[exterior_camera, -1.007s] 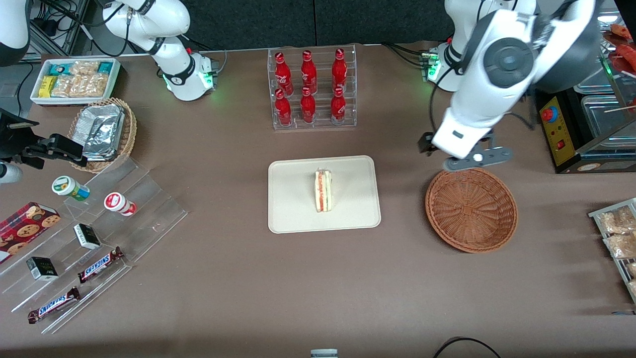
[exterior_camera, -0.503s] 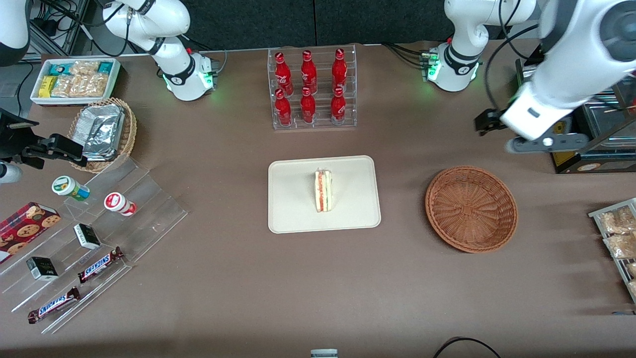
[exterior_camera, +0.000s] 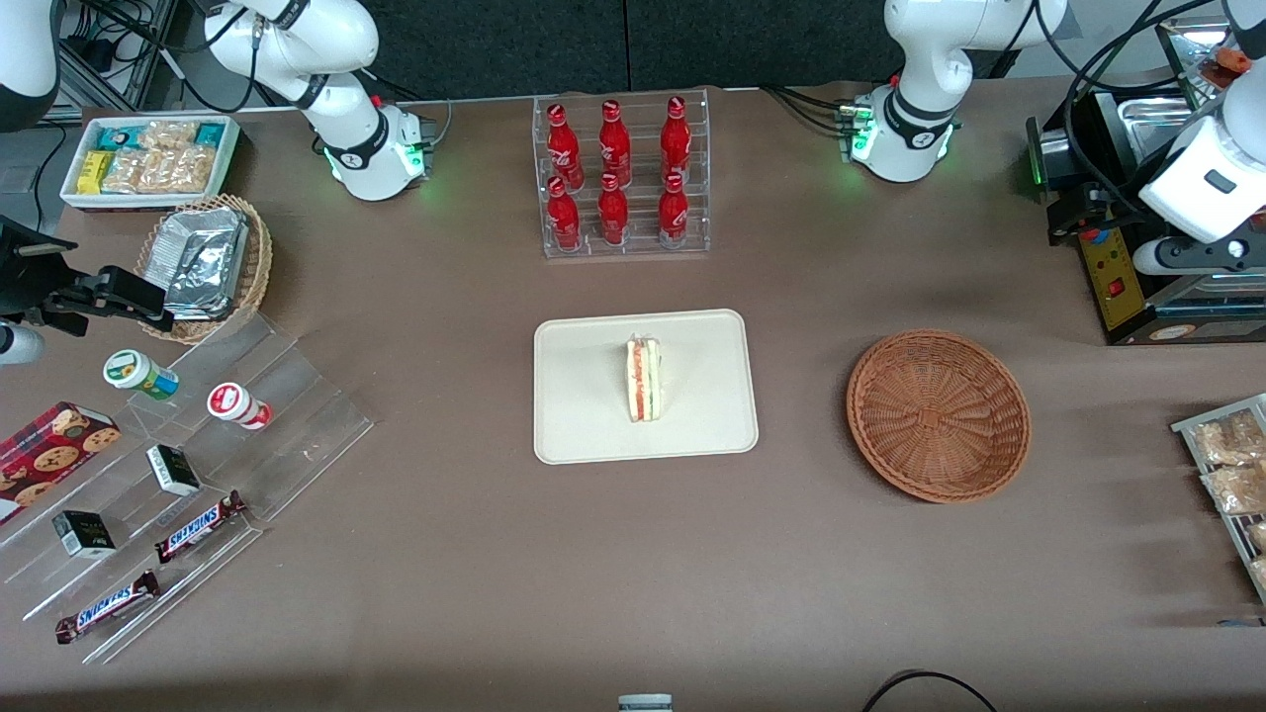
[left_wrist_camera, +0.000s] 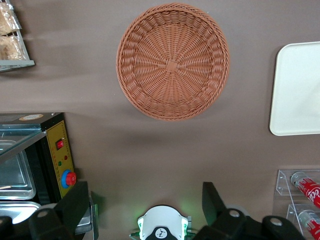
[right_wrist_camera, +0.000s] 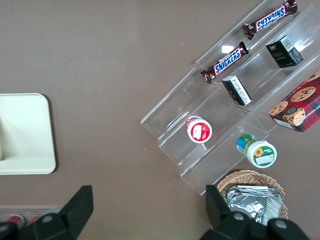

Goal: Place sandwich from basket to tray

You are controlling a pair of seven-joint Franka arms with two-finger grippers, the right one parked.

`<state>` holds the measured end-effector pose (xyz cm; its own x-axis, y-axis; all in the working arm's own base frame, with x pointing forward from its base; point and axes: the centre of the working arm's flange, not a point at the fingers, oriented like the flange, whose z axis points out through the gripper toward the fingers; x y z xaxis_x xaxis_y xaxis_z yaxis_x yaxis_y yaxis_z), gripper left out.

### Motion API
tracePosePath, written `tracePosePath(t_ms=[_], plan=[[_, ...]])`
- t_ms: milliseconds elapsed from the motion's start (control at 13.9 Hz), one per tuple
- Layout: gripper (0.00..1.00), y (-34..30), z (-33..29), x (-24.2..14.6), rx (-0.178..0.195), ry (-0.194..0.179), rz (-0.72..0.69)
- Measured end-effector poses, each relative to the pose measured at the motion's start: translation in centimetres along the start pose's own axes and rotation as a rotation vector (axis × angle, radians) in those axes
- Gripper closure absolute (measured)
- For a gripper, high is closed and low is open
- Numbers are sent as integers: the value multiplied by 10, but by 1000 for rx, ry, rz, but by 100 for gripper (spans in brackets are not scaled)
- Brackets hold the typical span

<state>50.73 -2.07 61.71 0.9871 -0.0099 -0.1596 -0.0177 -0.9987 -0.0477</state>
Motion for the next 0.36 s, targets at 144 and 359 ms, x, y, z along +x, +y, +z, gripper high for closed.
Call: tracePosePath(t_ms=[144,359], plan=[[0,-10,-1,0,-1,3,-8],[0,-11,-3,0,1,7,24]])
